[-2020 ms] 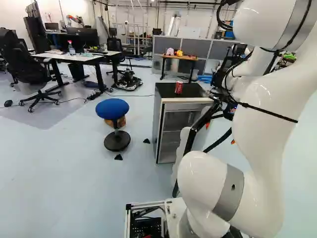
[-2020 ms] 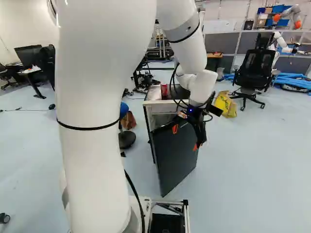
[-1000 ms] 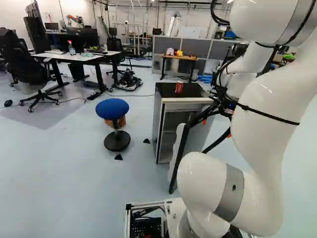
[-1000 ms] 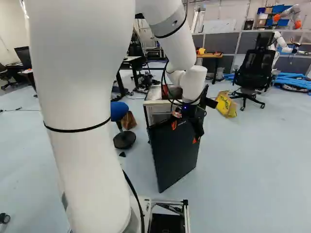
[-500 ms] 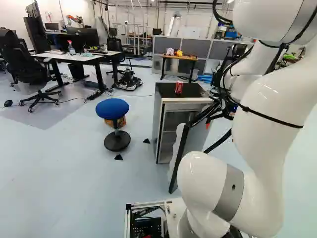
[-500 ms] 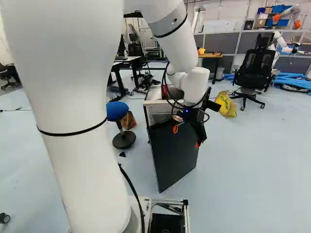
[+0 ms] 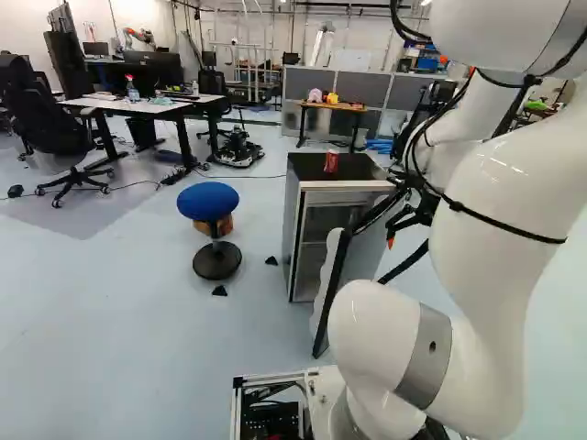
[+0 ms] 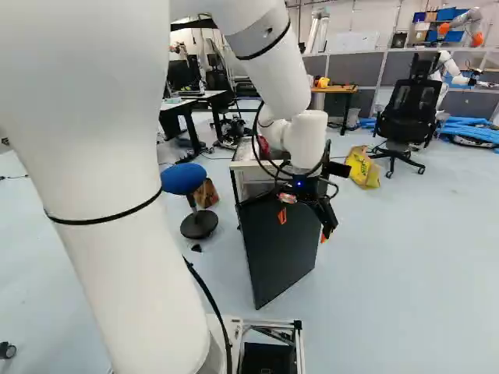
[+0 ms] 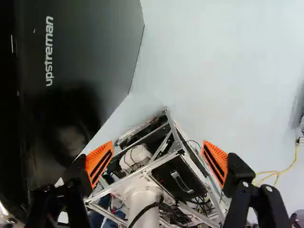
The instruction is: Grab a drink from the fridge
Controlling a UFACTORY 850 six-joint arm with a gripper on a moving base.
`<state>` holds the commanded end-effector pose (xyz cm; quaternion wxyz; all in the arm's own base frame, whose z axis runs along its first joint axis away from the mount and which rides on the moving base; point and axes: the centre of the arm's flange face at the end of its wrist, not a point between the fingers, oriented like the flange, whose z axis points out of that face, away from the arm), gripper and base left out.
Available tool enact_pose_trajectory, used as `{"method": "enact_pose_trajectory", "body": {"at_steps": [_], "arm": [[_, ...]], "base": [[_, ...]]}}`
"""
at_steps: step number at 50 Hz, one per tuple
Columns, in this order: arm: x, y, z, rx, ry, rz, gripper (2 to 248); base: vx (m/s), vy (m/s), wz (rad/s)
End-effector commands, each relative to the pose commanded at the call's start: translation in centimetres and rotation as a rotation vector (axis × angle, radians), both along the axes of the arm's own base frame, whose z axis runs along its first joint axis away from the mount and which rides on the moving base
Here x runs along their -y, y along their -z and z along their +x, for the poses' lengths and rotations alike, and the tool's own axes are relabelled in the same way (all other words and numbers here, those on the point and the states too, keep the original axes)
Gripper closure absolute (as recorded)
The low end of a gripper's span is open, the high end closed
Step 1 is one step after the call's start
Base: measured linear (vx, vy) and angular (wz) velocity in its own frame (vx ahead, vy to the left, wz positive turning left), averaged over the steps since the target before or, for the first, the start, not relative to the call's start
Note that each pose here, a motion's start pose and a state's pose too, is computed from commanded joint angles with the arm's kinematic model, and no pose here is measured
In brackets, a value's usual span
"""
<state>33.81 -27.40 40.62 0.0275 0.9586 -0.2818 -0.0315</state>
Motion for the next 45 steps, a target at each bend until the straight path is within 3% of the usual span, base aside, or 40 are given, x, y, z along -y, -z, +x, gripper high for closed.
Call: {"method": "enact_pose_trajectory", "body": {"at_steps": [12,29,45], "arm": [[-1.8,0.0,0.3,0.001,-0.110,-0.051,3],[-4.3,0.0,1.7,0.070,-0.243,-0.122,3],[-6.6,0.0,3.2,0.117,-0.333,-0.153,3]], "base": [[0.000,0.000,0.000],[0.000,0.000,0.000],[0.000,0.000,0.000]]}}
